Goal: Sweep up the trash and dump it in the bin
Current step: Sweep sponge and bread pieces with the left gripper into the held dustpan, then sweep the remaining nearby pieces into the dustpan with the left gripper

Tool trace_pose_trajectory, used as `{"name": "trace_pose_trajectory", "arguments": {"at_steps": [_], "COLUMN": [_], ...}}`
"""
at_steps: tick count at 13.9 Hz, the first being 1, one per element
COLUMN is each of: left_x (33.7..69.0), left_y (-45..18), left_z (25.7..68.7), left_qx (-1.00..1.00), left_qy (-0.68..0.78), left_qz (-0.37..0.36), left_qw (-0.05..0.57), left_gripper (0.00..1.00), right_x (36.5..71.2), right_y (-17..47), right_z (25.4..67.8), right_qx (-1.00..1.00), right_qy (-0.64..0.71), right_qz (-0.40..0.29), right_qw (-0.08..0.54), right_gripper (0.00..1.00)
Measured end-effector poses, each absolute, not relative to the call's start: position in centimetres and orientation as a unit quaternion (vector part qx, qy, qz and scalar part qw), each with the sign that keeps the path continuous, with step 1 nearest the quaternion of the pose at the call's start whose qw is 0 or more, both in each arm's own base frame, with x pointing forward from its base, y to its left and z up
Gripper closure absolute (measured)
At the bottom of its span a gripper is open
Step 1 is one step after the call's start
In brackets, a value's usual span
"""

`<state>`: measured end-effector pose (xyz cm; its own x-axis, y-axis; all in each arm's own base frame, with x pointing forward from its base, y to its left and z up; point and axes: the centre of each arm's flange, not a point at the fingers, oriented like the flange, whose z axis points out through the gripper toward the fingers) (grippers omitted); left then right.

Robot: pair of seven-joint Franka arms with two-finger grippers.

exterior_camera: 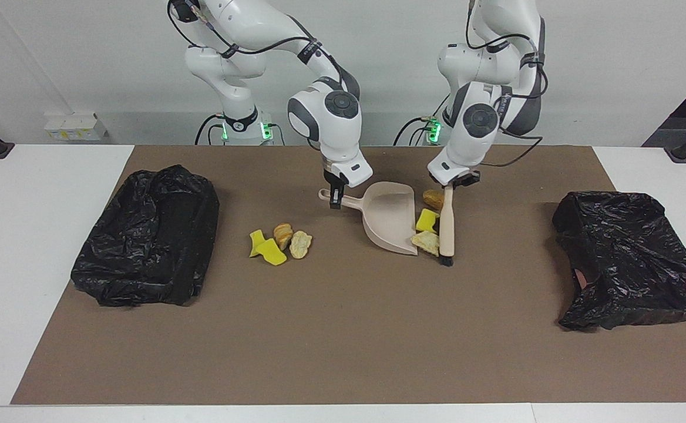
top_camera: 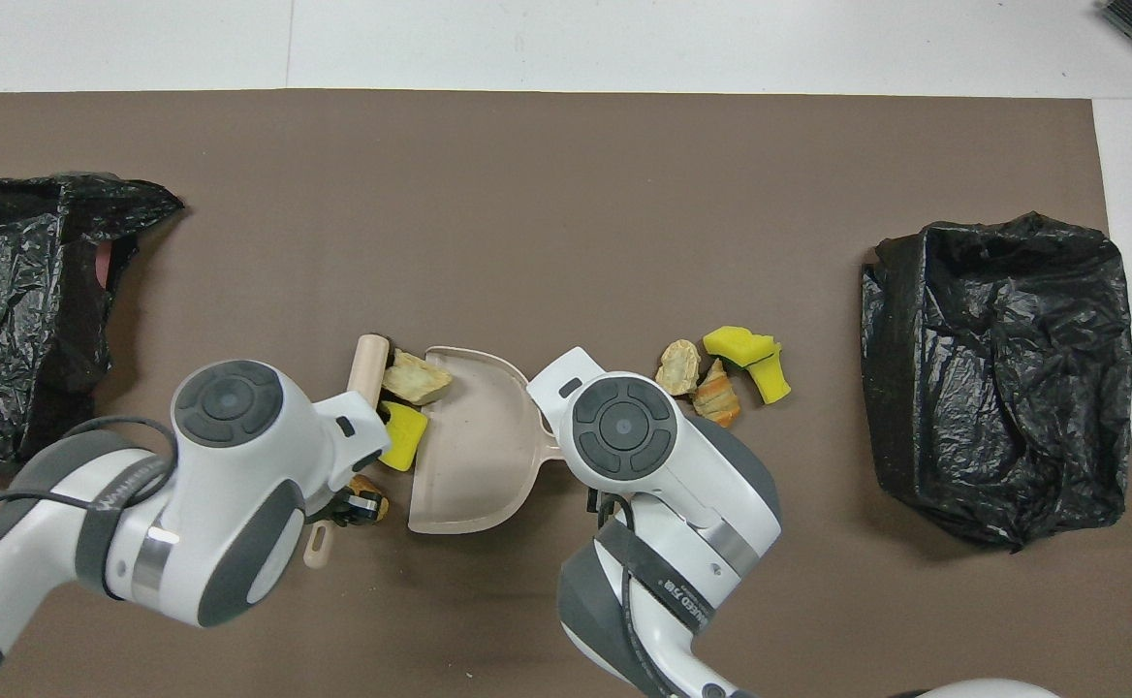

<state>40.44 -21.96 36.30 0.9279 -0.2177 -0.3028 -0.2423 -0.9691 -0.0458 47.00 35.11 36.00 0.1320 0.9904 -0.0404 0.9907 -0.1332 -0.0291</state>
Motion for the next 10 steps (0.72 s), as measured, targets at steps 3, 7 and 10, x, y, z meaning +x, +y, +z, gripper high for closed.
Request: {"name": "trace_pose_trajectory", "arguments": {"at_steps": [3,7,10], "left_x": [37.9,38.1,36.2], "left_y": [-26.2,-23.9,-21.4], "left_z": [37.9,43.5,46.0], "left_qx": [-0.985,-0.985,-0.982], "left_qy": [0.088,0.051,-0.017], "left_qz": [0.145,0.163,0.184], "left_qw": [0.028,0.024,0.045], "left_gripper": [0.73,0.73,0.73], "right_x": [47.0,47.0,46.9], "right_y": [35.1,35.1,35.1], "right_z": [35.9,35.9,35.8], "right_qx": [0.752,0.752,0.751], "right_qy": [0.658,0.658,0.66], "right_qz": [-0.025,-0.026,-0.027], "right_qw": [0.002,0.002,0.002], "right_gripper": [0.67,0.67,0.67]}}
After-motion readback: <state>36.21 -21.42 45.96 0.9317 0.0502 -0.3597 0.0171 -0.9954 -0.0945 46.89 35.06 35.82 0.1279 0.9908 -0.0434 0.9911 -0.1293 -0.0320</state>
